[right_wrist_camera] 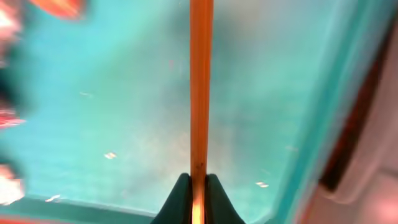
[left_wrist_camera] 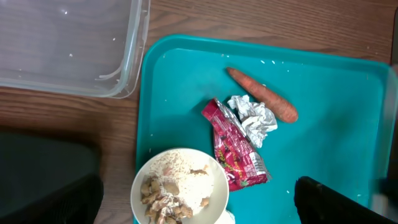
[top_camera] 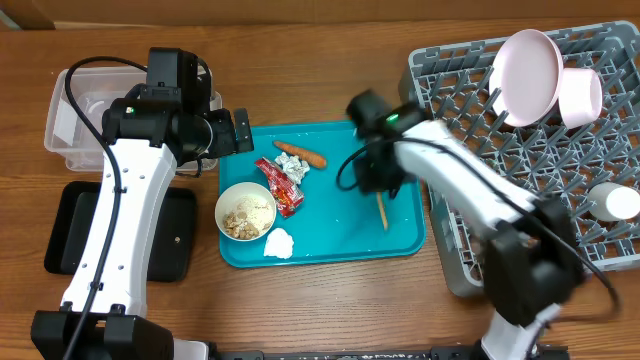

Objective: Sort waste into correct bins and load items into the dishwasher
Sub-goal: 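Grasp the second chopstick with the right gripper and lift it, then carry the chopstick right and drop it into the dish rack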

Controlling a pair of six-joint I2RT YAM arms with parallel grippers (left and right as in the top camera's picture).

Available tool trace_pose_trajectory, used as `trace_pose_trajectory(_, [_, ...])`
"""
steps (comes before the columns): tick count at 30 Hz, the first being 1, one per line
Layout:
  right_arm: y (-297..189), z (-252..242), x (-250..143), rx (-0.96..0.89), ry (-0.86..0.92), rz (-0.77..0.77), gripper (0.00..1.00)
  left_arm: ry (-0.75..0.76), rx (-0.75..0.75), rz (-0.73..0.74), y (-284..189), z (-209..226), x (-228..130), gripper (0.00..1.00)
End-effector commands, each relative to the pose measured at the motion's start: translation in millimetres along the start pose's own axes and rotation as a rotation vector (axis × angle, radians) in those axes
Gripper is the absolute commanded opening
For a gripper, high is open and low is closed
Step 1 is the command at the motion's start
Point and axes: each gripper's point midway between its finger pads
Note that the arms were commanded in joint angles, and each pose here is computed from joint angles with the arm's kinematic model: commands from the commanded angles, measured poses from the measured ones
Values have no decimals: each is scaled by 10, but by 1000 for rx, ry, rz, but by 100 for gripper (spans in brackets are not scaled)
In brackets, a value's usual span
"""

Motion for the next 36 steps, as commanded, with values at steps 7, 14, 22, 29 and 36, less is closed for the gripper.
trace_pose_trajectory(7, [-998,-800,100,-24,-90,-175,7,-9,-37,-17,-88,-61,9,100])
trace_pose_trajectory(14, [-591,-1365,-99,-41,7,-33,8,-31,-79,1,-77,-137,-15,100])
trace_pose_trajectory(22, [-133,-1345,-325,-18,11,73,8,-35,-90,6,-78,-155,-23,100])
trace_pose_trajectory(29, [-105,-1340,-374,-23,50,91,47,-34,-116,14,-82,-199,-35,100])
trace_pose_trajectory(36, [-798,-1241,20,26,129,-173,51,-6,-166,35,-73,-370,-94,100])
Point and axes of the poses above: each gripper's point midway between its finger pads, its own y axis out along the fingers, its own z axis along the line the jaws close on, x = y × z
